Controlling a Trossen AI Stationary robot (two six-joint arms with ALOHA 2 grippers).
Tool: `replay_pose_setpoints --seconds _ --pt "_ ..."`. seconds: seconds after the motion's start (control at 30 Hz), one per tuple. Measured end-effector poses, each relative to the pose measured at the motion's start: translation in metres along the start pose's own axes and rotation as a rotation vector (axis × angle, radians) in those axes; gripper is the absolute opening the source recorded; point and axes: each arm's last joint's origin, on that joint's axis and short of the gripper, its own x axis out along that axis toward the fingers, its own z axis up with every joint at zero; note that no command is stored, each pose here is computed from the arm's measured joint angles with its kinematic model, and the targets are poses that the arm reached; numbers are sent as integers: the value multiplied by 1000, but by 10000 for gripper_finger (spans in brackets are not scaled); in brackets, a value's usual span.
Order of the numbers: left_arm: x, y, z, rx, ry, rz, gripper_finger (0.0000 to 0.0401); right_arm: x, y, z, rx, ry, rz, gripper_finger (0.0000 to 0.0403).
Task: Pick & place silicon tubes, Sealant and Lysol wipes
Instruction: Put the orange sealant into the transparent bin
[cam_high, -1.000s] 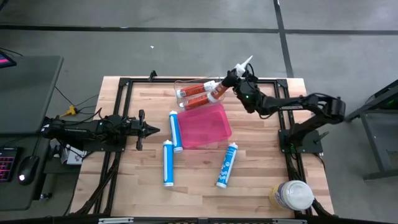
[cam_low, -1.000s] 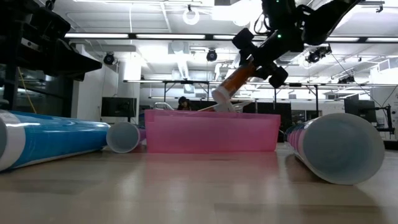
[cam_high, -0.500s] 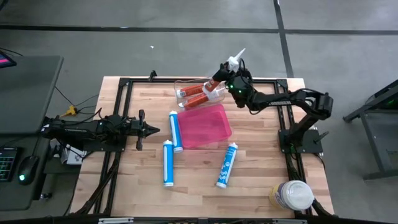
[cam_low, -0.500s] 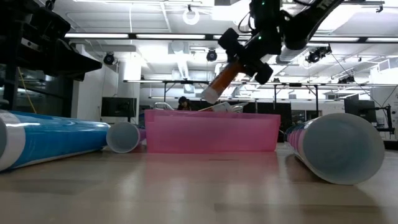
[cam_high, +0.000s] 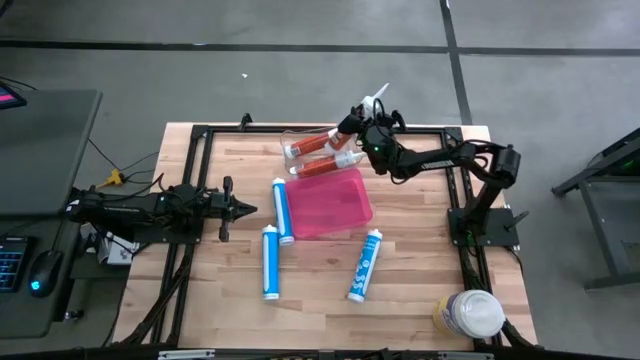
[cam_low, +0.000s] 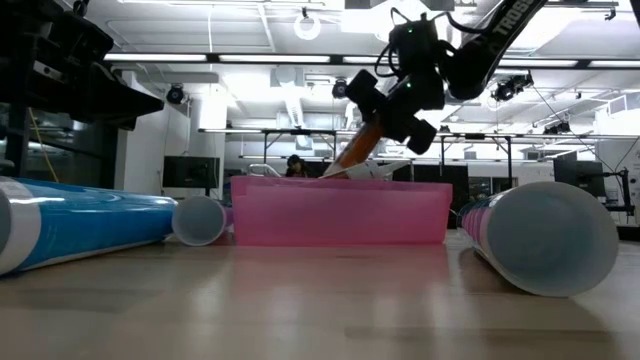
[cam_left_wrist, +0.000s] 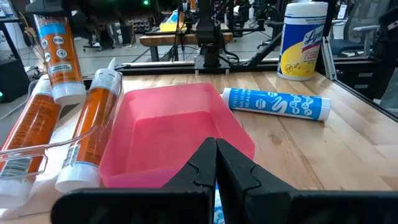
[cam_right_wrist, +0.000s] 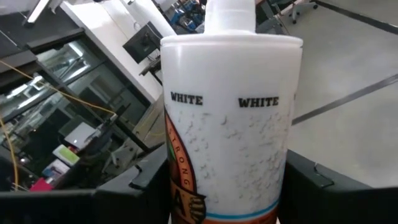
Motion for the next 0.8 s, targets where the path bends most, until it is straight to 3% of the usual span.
replay_pose_setpoints --seconds 0.8 --pt "0 0 0 0 0 -2 0 3 -8 -10 127 42 -31 202"
